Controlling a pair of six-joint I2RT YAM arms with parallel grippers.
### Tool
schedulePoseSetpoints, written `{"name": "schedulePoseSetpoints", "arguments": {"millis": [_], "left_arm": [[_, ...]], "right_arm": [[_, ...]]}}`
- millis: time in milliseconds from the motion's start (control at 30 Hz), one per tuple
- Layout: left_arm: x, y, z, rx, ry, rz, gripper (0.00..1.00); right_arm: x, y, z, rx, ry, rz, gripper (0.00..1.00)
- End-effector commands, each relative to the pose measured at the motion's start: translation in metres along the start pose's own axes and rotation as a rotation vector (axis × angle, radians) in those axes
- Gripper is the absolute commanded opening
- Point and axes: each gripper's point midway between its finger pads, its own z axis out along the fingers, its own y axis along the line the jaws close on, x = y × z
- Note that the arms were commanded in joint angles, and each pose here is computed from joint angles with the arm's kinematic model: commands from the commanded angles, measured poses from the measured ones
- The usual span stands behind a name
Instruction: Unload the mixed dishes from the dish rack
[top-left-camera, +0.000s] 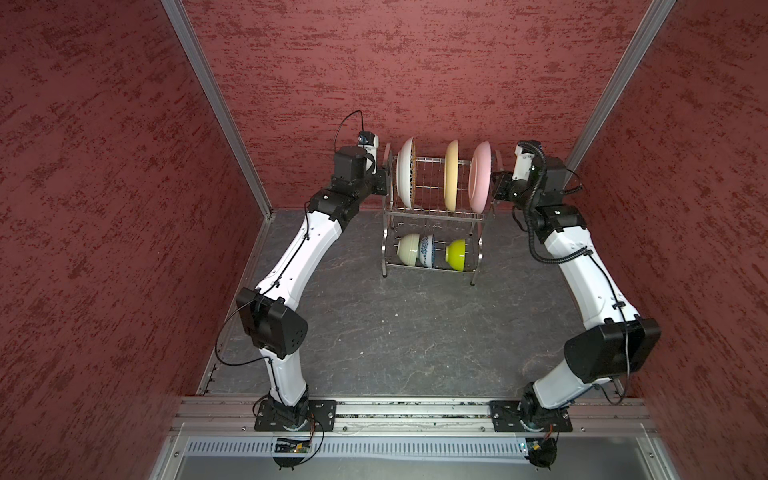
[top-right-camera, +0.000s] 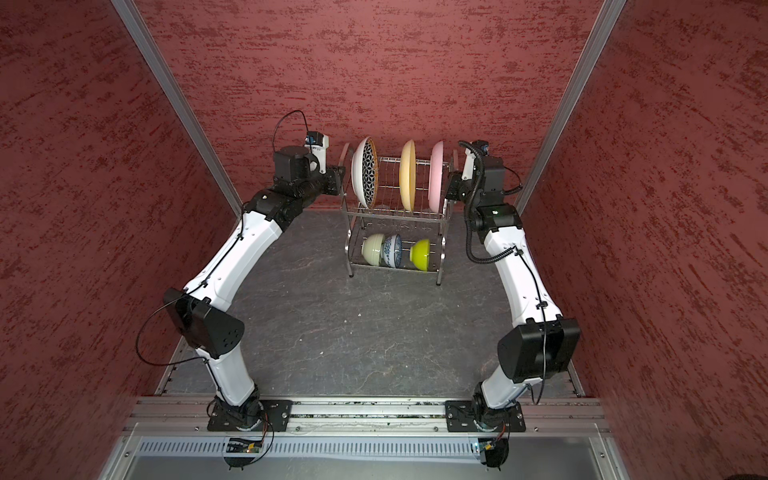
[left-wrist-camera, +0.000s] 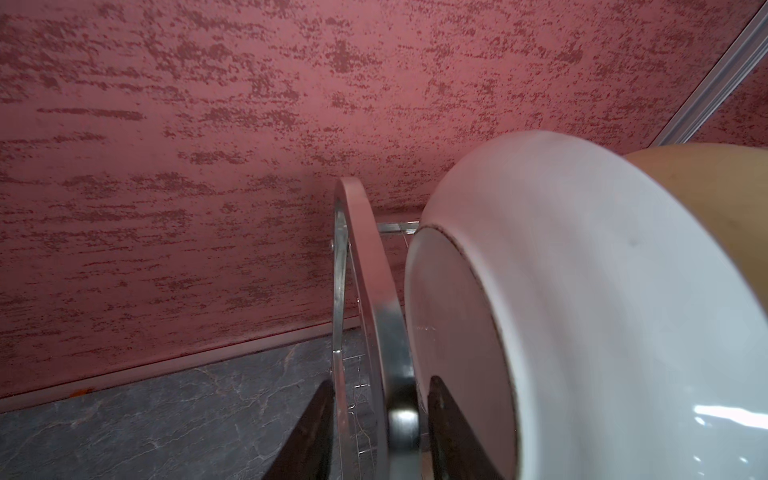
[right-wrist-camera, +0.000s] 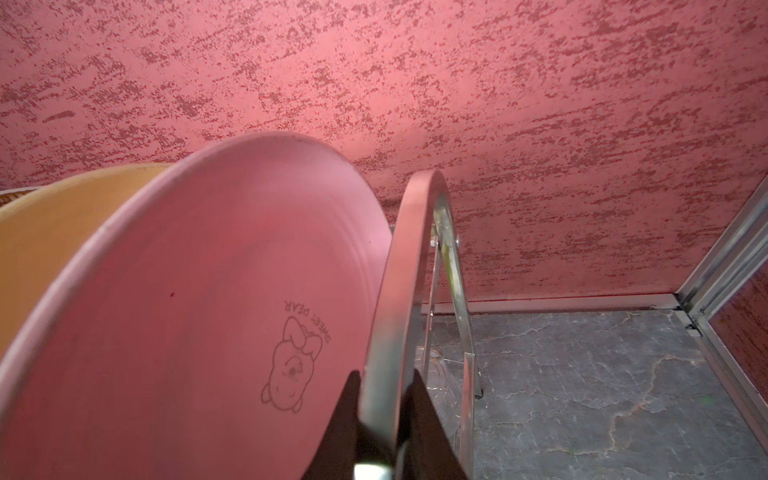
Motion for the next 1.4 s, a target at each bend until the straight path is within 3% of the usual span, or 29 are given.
{"name": "schedulePoseSetpoints", "arguments": {"millis": [0, 167, 333, 700, 1367], "left_arm": [[-0.002, -0.005, 0.002, 0.032, 0.002, -0.022, 0.38], [0.003, -0.008, 0.013, 0.047, 0.018, -0.034, 0.4], [0.004, -0.008, 0.018, 0.044, 0.022, -0.035, 0.19], [-0.003, -0.014, 0.007, 0.037, 0.007, -0.022, 0.0], [-0.011, 0.0, -0.039, -0.018, -0.048, -0.021, 0.0]], "right_arm": [[0.026, 0.007, 0.007, -0.015, 0.098, 0.068, 0.0], [0.03, 0.006, 0.009, -0.017, 0.107, 0.069, 0.0], [0.033, 0.006, 0.011, -0.018, 0.114, 0.07, 0.0], [0.034, 0.014, 0.014, -0.062, 0.124, 0.083, 0.0], [0.046, 0.053, 0.027, -0.145, 0.157, 0.089, 0.0]]}}
